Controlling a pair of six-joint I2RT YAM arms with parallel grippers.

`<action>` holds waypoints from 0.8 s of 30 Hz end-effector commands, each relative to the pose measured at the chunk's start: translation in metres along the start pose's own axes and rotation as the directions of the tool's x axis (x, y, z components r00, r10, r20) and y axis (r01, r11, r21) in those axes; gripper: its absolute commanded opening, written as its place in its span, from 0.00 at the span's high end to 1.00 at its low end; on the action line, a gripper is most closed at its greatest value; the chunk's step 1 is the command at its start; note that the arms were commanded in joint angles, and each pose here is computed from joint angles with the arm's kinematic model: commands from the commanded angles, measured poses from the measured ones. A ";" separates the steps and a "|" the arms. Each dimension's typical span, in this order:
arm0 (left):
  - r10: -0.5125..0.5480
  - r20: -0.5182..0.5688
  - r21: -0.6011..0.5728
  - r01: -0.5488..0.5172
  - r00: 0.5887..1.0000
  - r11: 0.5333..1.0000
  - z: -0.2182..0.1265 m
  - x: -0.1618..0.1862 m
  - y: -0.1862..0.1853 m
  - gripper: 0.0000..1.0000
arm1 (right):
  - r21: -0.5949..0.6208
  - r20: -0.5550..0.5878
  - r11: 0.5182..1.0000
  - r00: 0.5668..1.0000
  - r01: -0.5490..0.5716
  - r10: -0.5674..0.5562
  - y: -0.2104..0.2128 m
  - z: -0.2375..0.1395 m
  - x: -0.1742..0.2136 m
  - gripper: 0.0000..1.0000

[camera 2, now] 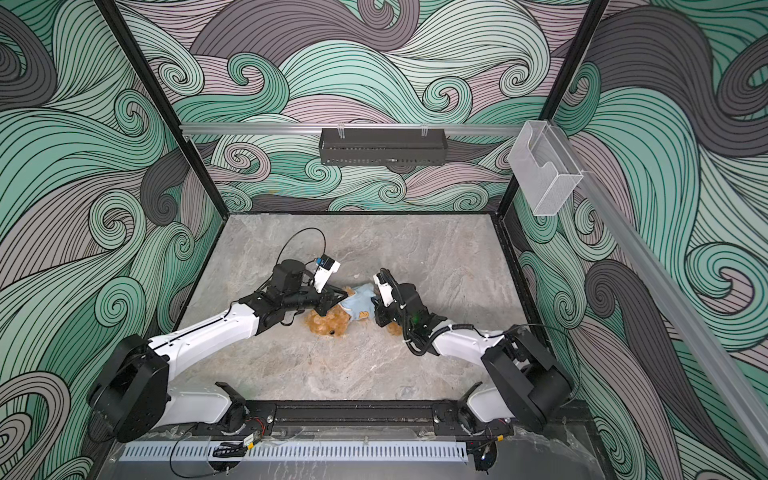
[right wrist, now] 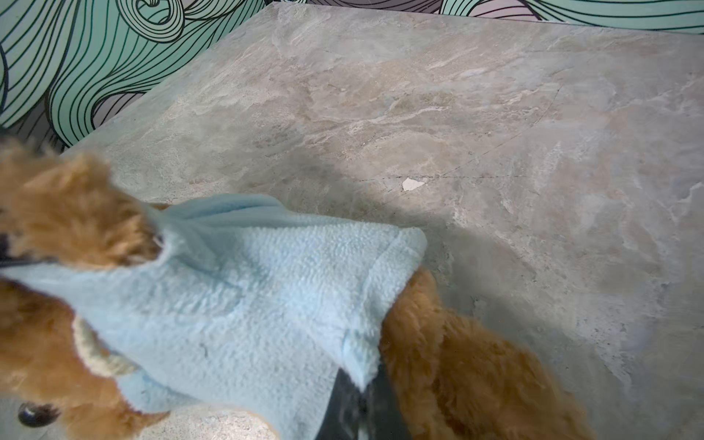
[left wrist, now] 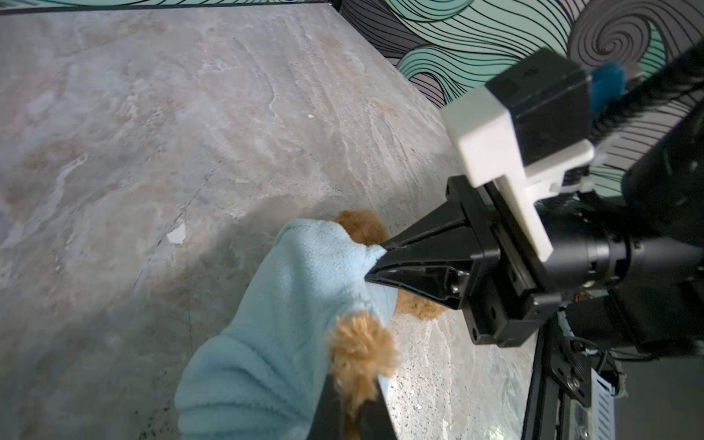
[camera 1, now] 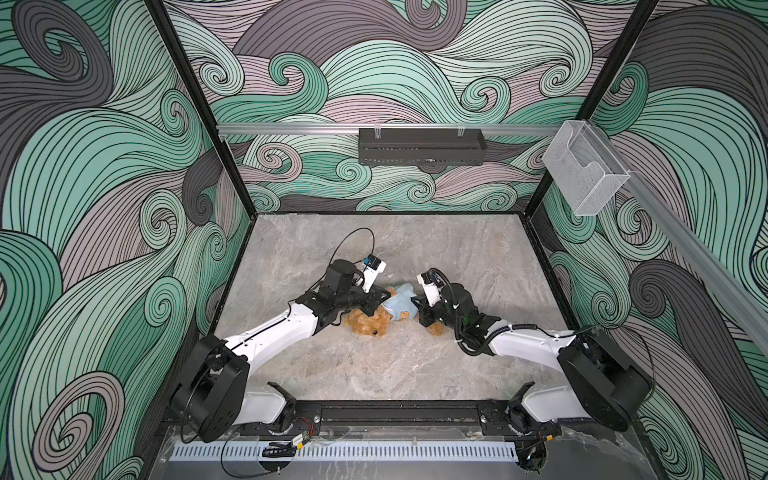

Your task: Dress the teddy bear

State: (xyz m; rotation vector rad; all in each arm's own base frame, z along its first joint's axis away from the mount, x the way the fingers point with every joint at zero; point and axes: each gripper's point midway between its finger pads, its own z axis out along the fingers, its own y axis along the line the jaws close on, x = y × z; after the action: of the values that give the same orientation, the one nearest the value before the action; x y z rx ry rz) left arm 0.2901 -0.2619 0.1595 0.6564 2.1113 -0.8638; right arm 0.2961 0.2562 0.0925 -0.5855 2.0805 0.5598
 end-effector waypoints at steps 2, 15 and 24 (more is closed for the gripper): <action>-0.089 0.237 -0.177 0.133 0.967 0.975 -0.031 -0.049 0.030 1.00 | 0.316 -0.295 0.949 0.949 -0.010 0.109 -0.062 -0.012 0.103 1.00; -0.020 0.073 0.011 0.019 0.997 1.000 -0.011 -0.023 -0.001 1.00 | 0.125 -0.109 0.988 0.991 0.092 -0.078 -0.022 -0.014 0.046 0.90; 0.250 -0.109 0.261 -0.215 0.962 0.941 -0.011 0.001 -0.037 1.00 | -0.034 0.088 0.962 0.960 0.271 -0.267 0.016 -0.045 -0.021 0.34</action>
State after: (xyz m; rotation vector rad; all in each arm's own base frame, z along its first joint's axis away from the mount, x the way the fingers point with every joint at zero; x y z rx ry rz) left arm 0.2776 -0.2721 0.1805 0.9111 2.0494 -0.9187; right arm 0.2740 0.2444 0.1335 -0.7331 1.9045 0.4844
